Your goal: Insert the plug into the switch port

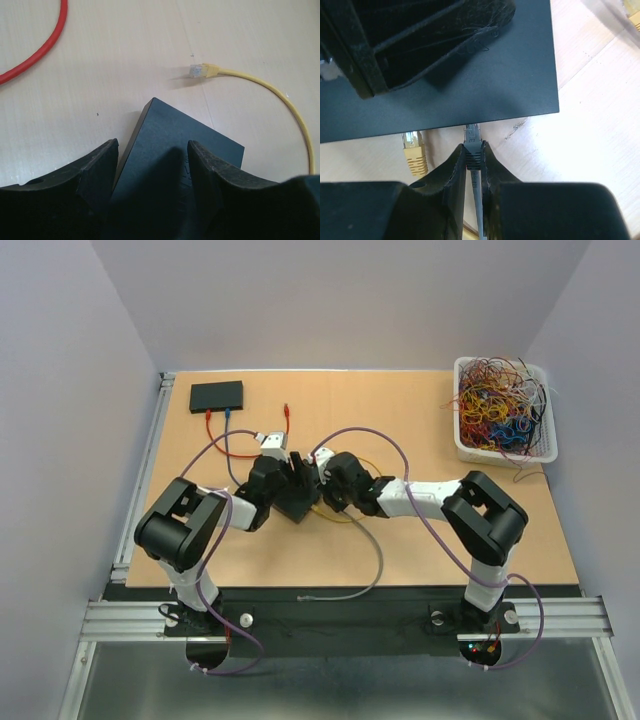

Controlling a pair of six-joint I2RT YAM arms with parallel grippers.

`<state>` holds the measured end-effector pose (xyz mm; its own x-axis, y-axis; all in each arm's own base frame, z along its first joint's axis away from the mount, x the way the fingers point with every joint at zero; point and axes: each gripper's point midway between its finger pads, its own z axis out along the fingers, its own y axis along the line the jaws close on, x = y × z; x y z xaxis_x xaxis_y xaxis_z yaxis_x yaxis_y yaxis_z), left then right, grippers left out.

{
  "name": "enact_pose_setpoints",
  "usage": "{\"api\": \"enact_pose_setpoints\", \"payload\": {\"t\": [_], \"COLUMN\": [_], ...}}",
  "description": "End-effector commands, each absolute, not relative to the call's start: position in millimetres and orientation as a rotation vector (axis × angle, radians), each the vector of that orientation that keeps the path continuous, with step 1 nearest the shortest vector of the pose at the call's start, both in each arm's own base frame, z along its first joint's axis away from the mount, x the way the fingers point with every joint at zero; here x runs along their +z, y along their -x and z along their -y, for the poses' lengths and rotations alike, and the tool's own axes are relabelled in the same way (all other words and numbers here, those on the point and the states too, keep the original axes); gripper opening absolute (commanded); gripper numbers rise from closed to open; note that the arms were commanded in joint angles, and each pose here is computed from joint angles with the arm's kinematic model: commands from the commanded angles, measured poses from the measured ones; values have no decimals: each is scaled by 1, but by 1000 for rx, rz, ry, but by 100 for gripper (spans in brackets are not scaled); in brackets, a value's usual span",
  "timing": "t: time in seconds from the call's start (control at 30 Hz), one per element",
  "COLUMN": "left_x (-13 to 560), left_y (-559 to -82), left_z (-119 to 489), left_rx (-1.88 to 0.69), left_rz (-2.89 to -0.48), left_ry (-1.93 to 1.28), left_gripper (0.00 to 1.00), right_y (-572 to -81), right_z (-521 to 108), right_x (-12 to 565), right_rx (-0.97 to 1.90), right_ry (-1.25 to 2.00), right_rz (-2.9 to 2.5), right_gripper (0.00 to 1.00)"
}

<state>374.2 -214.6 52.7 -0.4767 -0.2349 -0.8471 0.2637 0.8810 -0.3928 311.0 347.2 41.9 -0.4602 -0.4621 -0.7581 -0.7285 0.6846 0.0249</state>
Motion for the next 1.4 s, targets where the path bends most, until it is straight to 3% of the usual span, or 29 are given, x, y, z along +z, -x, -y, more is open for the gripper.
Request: {"api": "enact_pose_setpoints", "payload": {"t": [0.0, 0.2, 0.43, 0.67, 0.87, 1.07, 1.37], "left_x": [43, 42, 40, 43, 49, 37, 30], "left_y": [-288, -273, -256, -253, -253, -249, -242], "left_z": [295, 302, 318, 325, 327, 327, 331], "left_rx": [-985, -954, -1003, -1048, -1061, -979, -967], "left_rz": [-2115, -2117, -2106, -2064, -2034, -2071, -2089], "left_ry": [-214, -219, -304, -360, -363, -397, -427], "left_gripper": [66, 64, 64, 64, 63, 63, 63], "right_y": [-367, -377, -328, -280, -270, -266, -294], "right_z": [-444, -452, -464, -472, -475, -483, -514], "right_x": [231, 274, 315, 311, 322, 383, 323], "right_rx": [765, 782, 993, 1253, 1319, 1351, 1130], "right_ry": [681, 617, 769, 883, 900, 932, 993], "right_rz": [-1485, -1403, -1195, -1166, -1132, -980, -1122], "right_gripper": [0, 0, 0, 0, 0, 0, 1]}}
